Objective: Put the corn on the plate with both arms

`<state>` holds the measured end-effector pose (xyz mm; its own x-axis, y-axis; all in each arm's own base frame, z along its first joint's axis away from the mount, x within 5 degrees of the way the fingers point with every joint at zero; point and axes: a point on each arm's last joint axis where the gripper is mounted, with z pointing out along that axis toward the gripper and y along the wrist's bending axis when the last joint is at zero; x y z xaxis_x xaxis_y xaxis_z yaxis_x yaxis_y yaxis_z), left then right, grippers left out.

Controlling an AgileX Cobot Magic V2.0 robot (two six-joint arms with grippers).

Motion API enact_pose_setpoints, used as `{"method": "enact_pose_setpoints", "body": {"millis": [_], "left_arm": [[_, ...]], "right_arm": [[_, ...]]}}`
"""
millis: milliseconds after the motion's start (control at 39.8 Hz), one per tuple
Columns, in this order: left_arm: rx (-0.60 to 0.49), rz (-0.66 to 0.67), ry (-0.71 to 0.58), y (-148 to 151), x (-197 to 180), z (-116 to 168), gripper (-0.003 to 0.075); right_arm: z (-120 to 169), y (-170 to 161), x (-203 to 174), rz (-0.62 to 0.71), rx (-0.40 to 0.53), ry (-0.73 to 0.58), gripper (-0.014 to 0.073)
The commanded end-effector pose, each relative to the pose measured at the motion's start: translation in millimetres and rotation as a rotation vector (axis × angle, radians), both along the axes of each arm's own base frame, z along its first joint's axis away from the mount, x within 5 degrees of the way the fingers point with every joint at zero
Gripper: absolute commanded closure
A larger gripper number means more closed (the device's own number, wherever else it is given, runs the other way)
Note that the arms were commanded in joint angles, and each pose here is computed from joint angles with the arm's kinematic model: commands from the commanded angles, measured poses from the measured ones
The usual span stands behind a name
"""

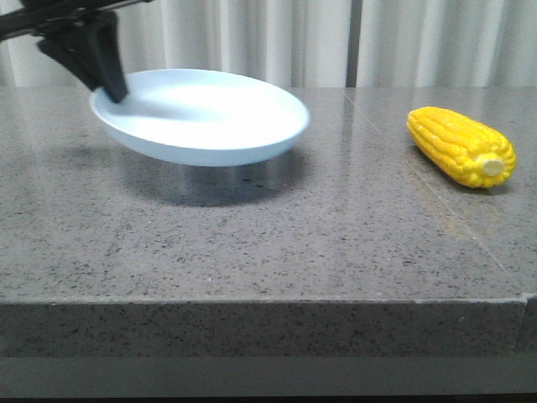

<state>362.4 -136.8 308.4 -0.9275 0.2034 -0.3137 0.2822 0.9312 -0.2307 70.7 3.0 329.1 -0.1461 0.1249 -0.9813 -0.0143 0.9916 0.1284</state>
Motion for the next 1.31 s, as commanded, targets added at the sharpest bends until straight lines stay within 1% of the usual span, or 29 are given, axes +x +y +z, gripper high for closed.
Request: {"method": "enact_pose_setpoints", "body": {"millis": [0, 125, 151, 226, 351, 402, 477, 552, 627, 653, 703, 853, 904, 1029, 1155, 1280], "left_arm": [[-0.052, -0.019, -0.070, -13, -2, 17, 0.0741], [-0.076, -0.008, -0.086, -21, 8, 4, 0.0741], [-0.092, -0.004, -0.086, -22, 9, 4, 0.0741], [-0.093, -0.004, -0.069, -23, 11, -1, 0.0741], [-0.092, -0.004, -0.067, -23, 11, -2, 0.0729], [-0.093, -0.004, -0.069, -24, 11, -1, 0.0696], [-0.092, -0.003, -0.067, -23, 11, -1, 0.0615], [-0.087, -0.002, -0.064, -22, 11, -1, 0.0499], [-0.083, -0.002, -0.063, -20, 11, -1, 0.0407], [-0.077, -0.003, -0.063, -20, 11, -1, 0.0385], [-0.062, -0.006, -0.064, -17, 9, 2, 0.0367], [0.029, -0.008, -0.095, 0, 2, 16, 0.0375], [0.068, 0.003, -0.112, 7, -2, 23, 0.0389], [0.132, 0.033, -0.157, 22, -16, 38, 0.0482], [0.151, 0.070, -0.210, 34, -34, 50, 0.0601], [0.176, 0.127, -0.261, 52, -54, 56, 0.0694]], "right_arm": [[18, -1, 1, -0.013, -0.009, -0.097, -0.0055], [18, -1, 1, -0.013, -0.009, -0.097, -0.0055], [18, -1, 1, -0.013, -0.009, -0.097, -0.0055], [18, -1, 1, -0.013, -0.009, -0.097, -0.0055], [18, -1, 1, -0.013, -0.009, -0.097, -0.0055], [18, -1, 1, -0.013, -0.009, -0.097, -0.0055], [18, -1, 1, -0.013, -0.009, -0.097, -0.0055], [18, -1, 1, -0.013, -0.009, -0.097, -0.0055], [18, -1, 1, -0.013, -0.009, -0.097, -0.0055], [18, -1, 1, -0.013, -0.009, -0.097, -0.0055], [18, -1, 1, -0.013, -0.009, -0.097, -0.0055], [18, -1, 1, -0.013, -0.009, -0.097, -0.0055], [18, -1, 1, -0.013, -0.009, -0.097, -0.0055], [18, -1, 1, -0.013, -0.009, -0.097, -0.0055], [18, -1, 1, -0.013, -0.009, -0.097, -0.0055], [18, -1, 1, -0.013, -0.009, -0.097, -0.0055]]}}
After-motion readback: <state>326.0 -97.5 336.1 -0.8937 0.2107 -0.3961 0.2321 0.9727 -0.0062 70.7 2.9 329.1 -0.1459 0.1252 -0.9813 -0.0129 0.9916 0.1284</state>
